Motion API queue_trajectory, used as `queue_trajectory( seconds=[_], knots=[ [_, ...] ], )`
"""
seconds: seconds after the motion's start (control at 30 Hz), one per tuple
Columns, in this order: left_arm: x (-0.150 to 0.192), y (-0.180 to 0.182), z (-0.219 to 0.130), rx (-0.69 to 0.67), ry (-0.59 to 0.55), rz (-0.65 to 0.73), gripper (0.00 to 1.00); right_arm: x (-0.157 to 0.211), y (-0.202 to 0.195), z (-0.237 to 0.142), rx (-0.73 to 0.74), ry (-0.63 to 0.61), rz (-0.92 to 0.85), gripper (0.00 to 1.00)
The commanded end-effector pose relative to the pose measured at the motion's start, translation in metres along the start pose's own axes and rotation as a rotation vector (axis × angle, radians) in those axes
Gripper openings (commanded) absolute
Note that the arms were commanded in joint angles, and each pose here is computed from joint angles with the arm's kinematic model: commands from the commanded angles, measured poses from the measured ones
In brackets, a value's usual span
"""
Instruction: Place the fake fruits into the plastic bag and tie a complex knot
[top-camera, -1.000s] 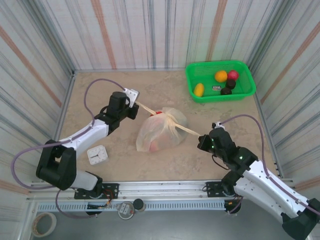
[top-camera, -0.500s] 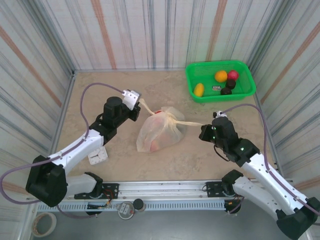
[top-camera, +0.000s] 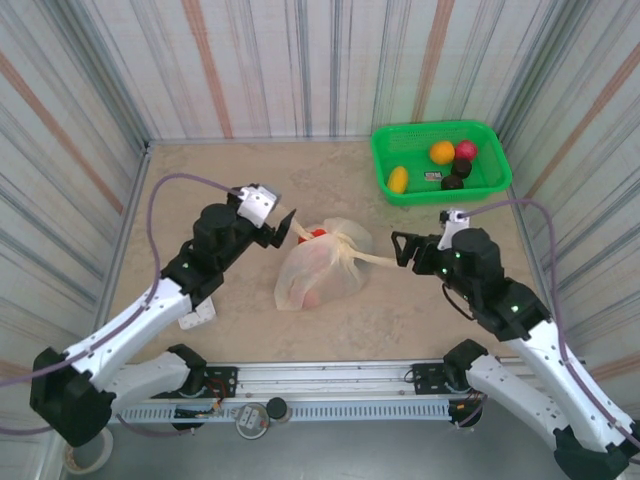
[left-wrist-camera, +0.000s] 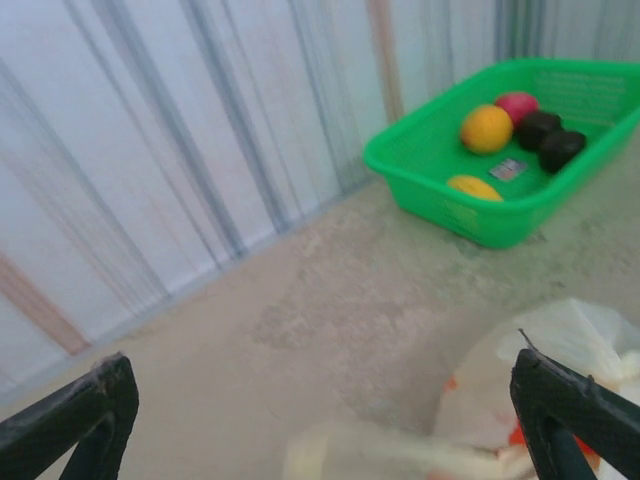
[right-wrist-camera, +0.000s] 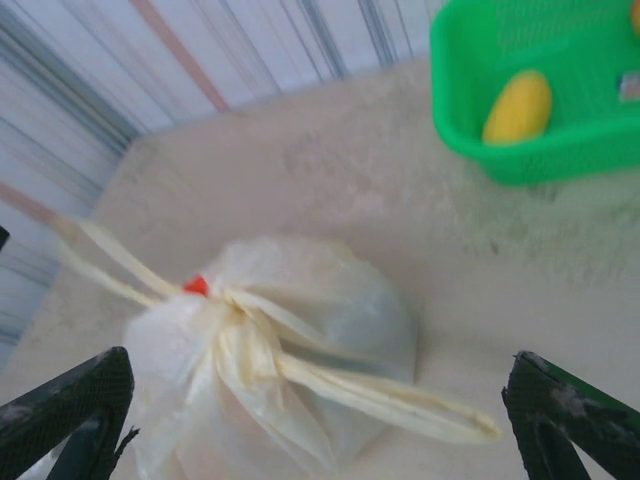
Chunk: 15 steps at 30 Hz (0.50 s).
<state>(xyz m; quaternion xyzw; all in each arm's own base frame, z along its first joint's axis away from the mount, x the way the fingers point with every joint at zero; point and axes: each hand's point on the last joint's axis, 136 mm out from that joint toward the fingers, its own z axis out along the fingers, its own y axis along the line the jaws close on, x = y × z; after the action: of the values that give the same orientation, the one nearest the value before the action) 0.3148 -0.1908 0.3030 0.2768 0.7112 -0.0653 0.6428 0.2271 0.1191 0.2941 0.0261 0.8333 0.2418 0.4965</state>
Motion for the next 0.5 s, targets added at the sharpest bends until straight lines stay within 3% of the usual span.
queue_trajectory(
  seconds=[0.0, 0.13, 0.2, 0.23, 0.33, 0.47],
  knots=[
    [-0.013, 0.034, -0.022, -0.165, -0.009, 0.029, 0.99, -0.019, -0.012, -0.011, 0.097, -0.038, -0.124, 0.99],
    [-0.013, 0.058, -0.041, -0.31, -0.066, 0.037, 0.99, -0.05, -0.031, -0.012, 0.27, -0.13, -0.176, 0.99],
    [-0.007, 0.072, -0.047, -0.378, -0.077, 0.024, 0.99, -0.058, -0.026, -0.005, 0.262, -0.169, -0.267, 0.99],
    [0.002, 0.077, -0.044, -0.382, -0.056, 0.014, 0.99, -0.06, -0.02, 0.0, 0.231, -0.198, -0.334, 0.99],
    [0.036, 0.074, -0.02, -0.22, -0.015, 0.018, 0.99, -0.055, -0.014, 0.02, 0.163, -0.313, -0.475, 0.99],
    [0.096, 0.115, -0.01, -0.396, 0.075, -0.028, 0.99, -0.041, -0.046, 0.052, 0.205, -0.322, -0.489, 0.99]
  ],
)
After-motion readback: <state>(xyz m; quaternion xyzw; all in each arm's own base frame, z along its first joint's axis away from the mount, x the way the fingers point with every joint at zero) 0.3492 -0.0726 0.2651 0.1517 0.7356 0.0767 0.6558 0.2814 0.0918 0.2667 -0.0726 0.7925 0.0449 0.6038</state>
